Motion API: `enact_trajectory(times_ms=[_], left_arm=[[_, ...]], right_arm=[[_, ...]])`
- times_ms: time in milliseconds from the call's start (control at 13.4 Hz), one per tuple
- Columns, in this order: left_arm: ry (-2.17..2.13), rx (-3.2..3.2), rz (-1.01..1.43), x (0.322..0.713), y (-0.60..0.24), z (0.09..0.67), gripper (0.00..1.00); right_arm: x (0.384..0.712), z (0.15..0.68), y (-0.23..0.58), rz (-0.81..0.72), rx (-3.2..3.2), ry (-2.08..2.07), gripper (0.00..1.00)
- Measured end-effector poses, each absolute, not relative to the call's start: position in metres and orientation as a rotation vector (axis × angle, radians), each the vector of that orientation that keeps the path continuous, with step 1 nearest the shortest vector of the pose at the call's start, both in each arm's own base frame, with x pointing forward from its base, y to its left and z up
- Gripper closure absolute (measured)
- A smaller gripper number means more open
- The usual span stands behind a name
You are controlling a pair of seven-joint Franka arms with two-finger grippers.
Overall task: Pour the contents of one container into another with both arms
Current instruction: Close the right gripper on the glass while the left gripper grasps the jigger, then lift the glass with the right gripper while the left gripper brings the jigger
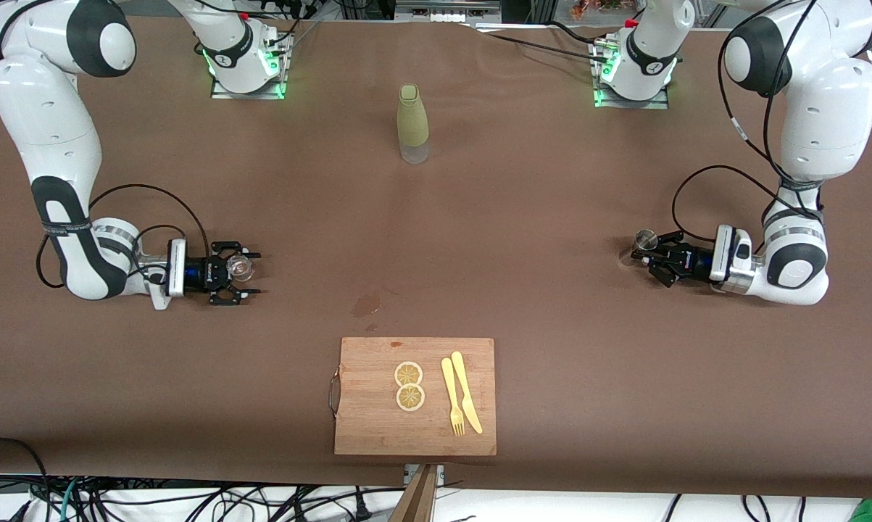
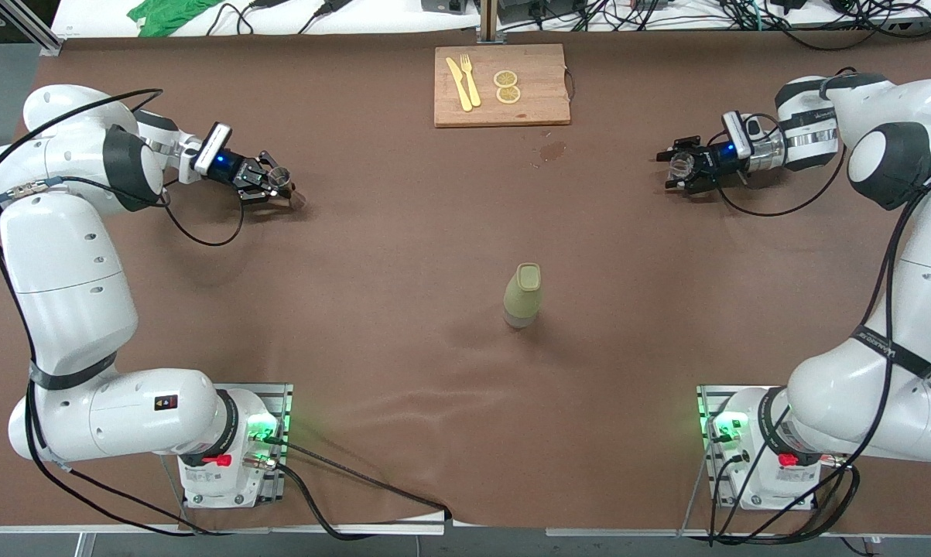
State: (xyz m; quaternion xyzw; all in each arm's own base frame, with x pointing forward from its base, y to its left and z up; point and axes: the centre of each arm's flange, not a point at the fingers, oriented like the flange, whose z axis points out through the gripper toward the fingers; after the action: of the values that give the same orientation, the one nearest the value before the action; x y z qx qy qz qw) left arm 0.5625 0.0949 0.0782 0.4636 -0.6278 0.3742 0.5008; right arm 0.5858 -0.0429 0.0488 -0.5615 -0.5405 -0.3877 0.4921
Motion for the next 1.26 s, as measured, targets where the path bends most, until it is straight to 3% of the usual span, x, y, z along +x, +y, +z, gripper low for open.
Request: enact_trajectory(times_ms=[297,521,967,1115,1190,1264], left_arm=[[-1.518,1.12,0.905,0.563,0.095,0.078,0.79],[-1.518,1.12,0.906,0.562,0.095,0.078,0.79],[-1.493,1.089,0.908,0.561,0.097,0.086,0.79],[-1.49,1.087,0.905,0.564,0.099,0.092,0.79],[-1.491,1.088,0.904,0.566,0.099,0.095,0.79],[-1.494,1.091,0.903,0.569,0.099,0.102,0.79]], right_arm=[[0.583,0.052,-0.038,-0.943,-1.316,-1.291,0.19],[0.582,0.053,-0.037,-0.943,-1.308,-1.287,0.29],[0.581,0.052,-0.046,-0.942,-1.324,-1.287,0.33],[0.581,0.052,-0.049,-0.942,-1.329,-1.287,0.42],[0.581,0.052,-0.049,-0.942,-1.33,-1.287,0.42],[0.581,0.051,-0.05,-0.942,-1.333,-1.288,0.52]])
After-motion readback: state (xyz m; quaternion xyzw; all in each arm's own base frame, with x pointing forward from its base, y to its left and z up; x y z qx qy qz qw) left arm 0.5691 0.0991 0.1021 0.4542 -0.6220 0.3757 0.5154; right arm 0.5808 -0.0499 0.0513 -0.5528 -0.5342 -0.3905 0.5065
